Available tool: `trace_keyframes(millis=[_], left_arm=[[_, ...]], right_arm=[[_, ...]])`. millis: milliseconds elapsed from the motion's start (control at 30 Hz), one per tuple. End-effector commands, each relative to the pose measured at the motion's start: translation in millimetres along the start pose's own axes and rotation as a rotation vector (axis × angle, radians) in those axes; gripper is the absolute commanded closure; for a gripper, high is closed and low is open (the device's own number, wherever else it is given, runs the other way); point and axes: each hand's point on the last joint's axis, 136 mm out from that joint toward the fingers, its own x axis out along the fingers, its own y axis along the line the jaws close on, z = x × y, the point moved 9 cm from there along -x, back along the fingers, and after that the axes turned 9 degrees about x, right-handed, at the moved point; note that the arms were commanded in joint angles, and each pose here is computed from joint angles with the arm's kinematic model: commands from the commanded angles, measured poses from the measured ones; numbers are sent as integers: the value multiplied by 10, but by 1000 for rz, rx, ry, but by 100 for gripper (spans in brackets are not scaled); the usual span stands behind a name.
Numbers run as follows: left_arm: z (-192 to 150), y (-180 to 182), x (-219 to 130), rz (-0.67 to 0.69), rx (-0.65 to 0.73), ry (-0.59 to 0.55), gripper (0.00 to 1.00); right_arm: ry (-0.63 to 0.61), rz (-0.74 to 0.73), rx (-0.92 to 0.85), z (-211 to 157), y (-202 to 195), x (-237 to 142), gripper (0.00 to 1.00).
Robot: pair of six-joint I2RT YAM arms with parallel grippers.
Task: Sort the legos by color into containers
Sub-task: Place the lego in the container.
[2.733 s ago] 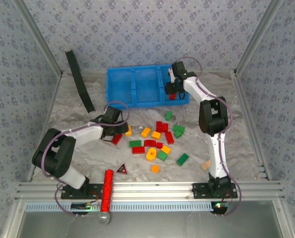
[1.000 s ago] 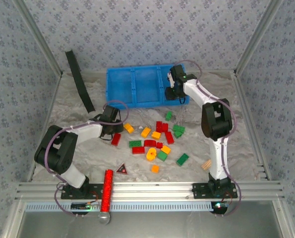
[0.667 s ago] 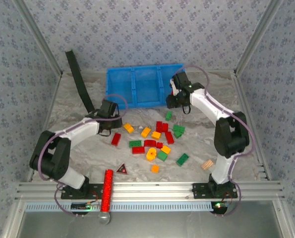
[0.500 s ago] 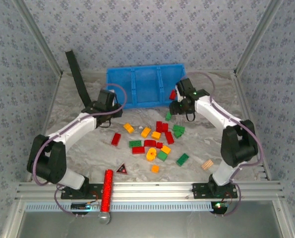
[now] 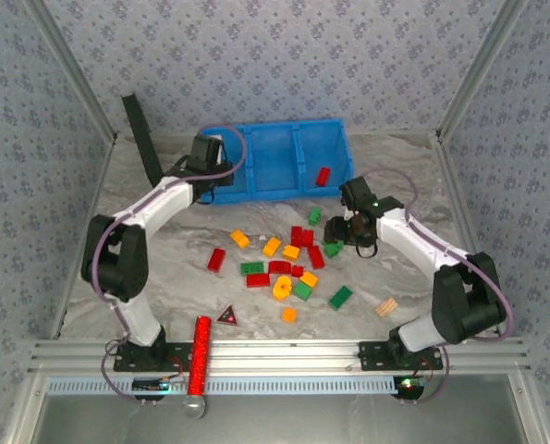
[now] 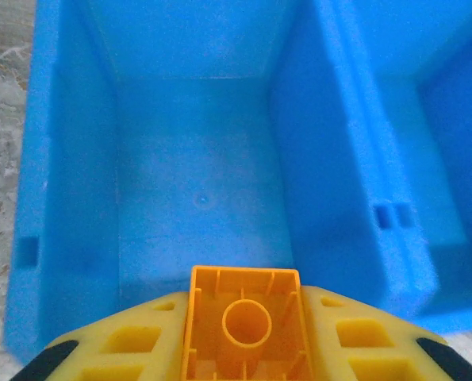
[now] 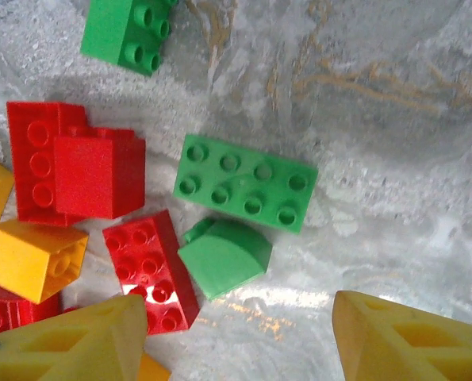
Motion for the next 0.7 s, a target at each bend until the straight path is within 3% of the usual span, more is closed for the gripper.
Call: trace_keyframes(millis=[0,333,500,667], left_arm=[[107,70,208,-6,-1,17,79],[60,158,753,-5,5,123,80],[3,143,915,-24,3,161,79],[-101,141,1060,-25,-1,204,71]], right_arm=[[44,4,59,-233,-44,-81,34],[125,-58,354,-950,-319,-208,35],[164,-21,416,-1154,-359,-129,35],[168,-22,424,-1222,-310,-33,34]])
